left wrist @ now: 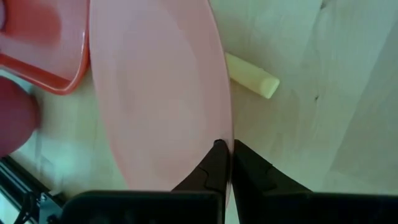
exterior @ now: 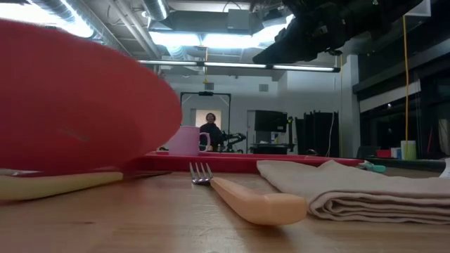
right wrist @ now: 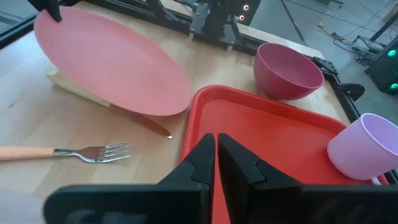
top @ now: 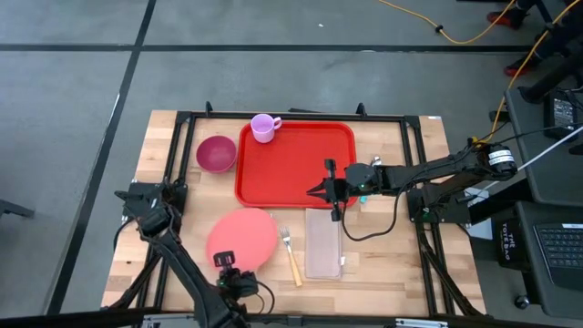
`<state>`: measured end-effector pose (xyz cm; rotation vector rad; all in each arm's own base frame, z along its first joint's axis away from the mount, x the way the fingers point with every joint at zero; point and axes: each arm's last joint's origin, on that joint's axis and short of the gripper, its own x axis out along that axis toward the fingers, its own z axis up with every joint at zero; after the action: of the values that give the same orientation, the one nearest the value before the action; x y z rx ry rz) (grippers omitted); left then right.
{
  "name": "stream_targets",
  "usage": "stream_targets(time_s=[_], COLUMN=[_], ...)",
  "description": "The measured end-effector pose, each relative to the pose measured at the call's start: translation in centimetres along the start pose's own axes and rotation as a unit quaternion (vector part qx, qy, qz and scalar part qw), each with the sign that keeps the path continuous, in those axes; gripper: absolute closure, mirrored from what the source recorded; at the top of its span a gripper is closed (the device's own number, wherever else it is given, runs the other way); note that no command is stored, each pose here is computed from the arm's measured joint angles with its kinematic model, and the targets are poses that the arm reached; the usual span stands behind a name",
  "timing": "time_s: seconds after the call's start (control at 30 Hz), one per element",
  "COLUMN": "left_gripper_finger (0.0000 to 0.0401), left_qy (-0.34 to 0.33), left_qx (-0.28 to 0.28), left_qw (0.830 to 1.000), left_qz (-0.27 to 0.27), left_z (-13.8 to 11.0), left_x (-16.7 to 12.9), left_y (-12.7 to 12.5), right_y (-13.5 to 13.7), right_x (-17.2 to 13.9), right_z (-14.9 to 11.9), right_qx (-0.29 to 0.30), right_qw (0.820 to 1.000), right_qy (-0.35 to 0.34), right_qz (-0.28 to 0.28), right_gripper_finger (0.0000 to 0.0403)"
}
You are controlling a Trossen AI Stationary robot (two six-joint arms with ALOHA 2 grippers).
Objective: Set up tray
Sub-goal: Put the pink plate on the bottom left of the orange tray
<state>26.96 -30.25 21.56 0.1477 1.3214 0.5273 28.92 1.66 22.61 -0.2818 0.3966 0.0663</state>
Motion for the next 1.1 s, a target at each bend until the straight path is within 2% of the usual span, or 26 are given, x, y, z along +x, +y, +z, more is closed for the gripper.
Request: stream_targets(time_s=[0.3,0.5,0.9,1.1], left_gripper_finger=[0.0399,0.0399,0.0399,0.0399], left_qy=[0.003,-0.076,-0.226,-0.245], left_qx=[-0.002,0.012,0.116,0.162], left_qw=[0.999,0.996,0.967,0.955], left_qz=[-0.046,-0.053,0.009,0.042], left_z=[-0.1,-0.2,0.6,1.1], left_x=[-2.7,-5.2,-8.0,-8.0], left_y=[2.0,4.1,7.6,8.0], right_y=[0.0,0.0,0.3,0.0], right_x=[0.0,0.0,0.0,-0.5], right_z=[0.0,0.0,0.1,0.8], right_qx=[0.013,0.025,0.025,0.026], right_qw=[1.0,1.0,1.0,0.999], right_qy=[0.0,0.0,-0.004,-0.028], right_qz=[0.0,0.0,0.015,0.001], right_gripper_finger=[0.0377,0.0377,0.0377,0.0377])
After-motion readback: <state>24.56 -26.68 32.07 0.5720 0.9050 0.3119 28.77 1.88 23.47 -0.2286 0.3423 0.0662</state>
